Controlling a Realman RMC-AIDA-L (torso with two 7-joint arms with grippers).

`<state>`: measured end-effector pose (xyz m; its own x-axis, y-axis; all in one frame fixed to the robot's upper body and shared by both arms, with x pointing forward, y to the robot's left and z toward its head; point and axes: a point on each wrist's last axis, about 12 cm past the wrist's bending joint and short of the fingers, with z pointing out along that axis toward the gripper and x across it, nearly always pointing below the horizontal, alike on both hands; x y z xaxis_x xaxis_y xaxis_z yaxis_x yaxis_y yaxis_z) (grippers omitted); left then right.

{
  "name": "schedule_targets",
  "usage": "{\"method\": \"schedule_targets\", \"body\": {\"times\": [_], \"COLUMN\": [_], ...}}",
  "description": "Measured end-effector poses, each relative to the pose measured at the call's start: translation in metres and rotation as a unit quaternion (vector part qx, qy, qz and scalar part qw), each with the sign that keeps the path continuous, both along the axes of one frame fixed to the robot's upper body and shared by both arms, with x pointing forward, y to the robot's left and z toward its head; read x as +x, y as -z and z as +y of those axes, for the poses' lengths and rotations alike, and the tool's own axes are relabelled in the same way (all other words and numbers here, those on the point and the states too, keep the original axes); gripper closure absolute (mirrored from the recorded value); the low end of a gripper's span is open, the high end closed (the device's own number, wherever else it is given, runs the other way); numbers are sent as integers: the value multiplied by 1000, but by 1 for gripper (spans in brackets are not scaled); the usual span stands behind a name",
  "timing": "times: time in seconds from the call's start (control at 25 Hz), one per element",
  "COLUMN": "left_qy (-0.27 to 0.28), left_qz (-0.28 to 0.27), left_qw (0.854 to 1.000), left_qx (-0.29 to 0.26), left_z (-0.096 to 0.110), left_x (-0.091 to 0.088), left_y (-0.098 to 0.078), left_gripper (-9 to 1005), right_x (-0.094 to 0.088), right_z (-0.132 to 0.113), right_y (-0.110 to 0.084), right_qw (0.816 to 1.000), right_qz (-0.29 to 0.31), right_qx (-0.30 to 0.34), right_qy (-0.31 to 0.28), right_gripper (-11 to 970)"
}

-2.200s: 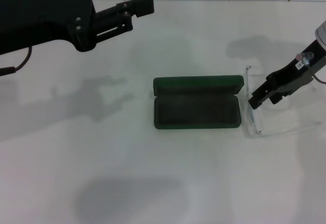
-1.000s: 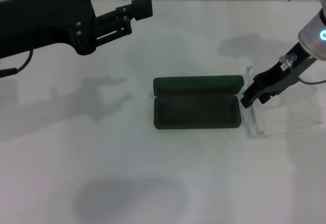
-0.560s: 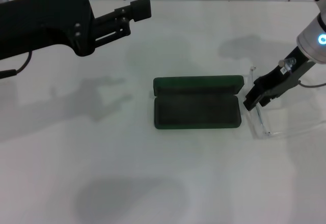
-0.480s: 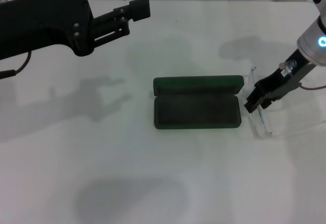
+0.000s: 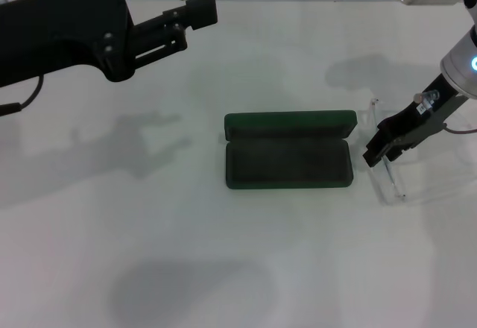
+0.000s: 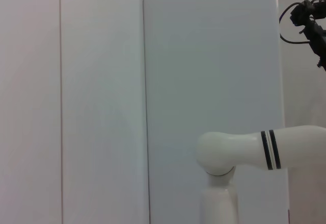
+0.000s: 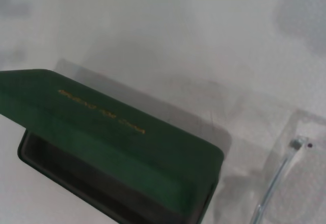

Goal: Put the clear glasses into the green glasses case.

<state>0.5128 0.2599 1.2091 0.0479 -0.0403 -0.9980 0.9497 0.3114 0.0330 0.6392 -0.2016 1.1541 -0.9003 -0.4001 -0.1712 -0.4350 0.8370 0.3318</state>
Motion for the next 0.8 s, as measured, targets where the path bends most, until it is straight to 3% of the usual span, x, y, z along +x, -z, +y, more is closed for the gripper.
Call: {"method": "schedule_targets", "body": {"times": [0.44,0.8], "left_qy": [0,1], "left_qz": [-1,-2], "left_qw": [1000,1000], "left_qx": [0,0], "left_z": [0,-1], "left_x": [0,1], "left_y": [0,-1], "left_gripper": [534,534], "right_x": [2,1], "right_z": [-4,-8], "right_y": [1,4], "right_qw": [1000,1000], "right_qz": [-7,-13], "right_qx": [5,3], "right_qy": [10,15], "right_gripper": [610,775]}}
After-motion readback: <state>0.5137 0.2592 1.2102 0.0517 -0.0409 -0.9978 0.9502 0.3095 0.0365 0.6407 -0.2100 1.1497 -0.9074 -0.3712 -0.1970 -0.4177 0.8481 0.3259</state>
